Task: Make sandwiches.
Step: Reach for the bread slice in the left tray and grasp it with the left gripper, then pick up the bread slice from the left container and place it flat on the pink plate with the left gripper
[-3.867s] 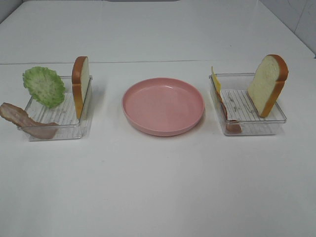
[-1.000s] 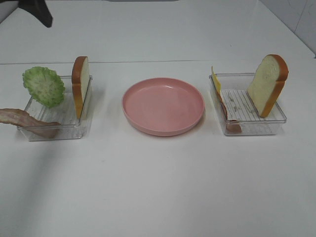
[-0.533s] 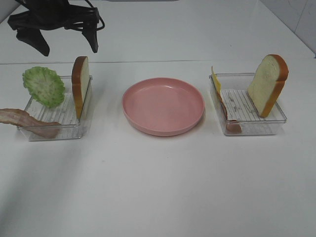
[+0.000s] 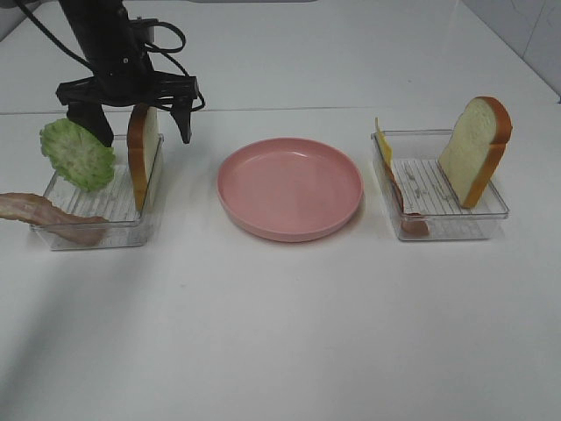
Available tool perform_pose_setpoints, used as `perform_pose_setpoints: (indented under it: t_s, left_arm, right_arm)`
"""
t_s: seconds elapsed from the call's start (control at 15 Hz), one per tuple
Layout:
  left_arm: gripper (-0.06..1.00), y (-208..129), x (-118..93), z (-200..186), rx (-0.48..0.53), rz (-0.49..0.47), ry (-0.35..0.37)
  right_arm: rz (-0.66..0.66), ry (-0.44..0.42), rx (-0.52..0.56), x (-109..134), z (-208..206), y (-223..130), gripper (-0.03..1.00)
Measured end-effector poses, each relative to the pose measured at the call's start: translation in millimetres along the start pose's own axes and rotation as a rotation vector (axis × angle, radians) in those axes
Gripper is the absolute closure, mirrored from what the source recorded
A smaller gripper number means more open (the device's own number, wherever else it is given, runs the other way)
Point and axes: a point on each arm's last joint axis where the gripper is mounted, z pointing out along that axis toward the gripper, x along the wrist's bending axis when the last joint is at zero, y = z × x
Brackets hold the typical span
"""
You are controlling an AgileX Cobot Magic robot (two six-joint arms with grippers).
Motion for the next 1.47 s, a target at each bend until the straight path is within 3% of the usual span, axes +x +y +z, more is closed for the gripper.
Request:
perform_pose_setpoints:
  t_s: [0.13,0.2,0.27,0.33,0.4,0.8,1.0,1.13,1.4,1.47]
  left_arm:
    - [0.02,1.0,0.2,-0.2,-0.006,0.002,0.004]
    - [0.16,1.6,1.1,-0.5,-0.010,0.007,0.015]
    - [0.46,1.7,1.4,-0.5,-0.011,0.006,0.018]
    - [0.69,1.6,1.8,0.0,-0.010,0.008,0.022]
    - [0.75,1.5,2.6,0.0,-0.008,0.010,0.031]
    - [0.76,11.0,1.4,-29.2,-0.061,0.013,0.034]
    - [0.76,17.4,-1.2,-91.8,-0.217,0.007,-0.020]
    - [0.76,15.5,-1.0,-116.6,-0.265,0.005,-0.038]
    - [0.76,11.7,-16.5,-126.3,-0.243,0.030,-0.213]
    - [0.76,10.6,-33.5,-112.3,-0.187,0.080,-0.387]
  right_arm:
    - [0.000,0.000,0.000,0.0,0.0,0.0,0.01]
    - [0.000,0.000,0.000,0.0,0.0,0.0,0.01]
    - [0.000,0.000,0.000,0.0,0.0,0.0,0.01]
    - [0.000,0.000,0.000,0.0,0.0,0.0,0.01]
    - [0.000,0.000,0.000,0.0,0.0,0.0,0.01]
    - [0.000,0.000,0.000,0.0,0.0,0.0,0.01]
    - [0.000,0.000,0.000,0.0,0.0,0.0,0.01]
    - [0.000,0.000,0.000,0.0,0.0,0.0,0.01]
    - [0.000,0.000,0.000,0.0,0.0,0.0,0.01]
    - [0.000,0.000,0.000,0.0,0.0,0.0,0.01]
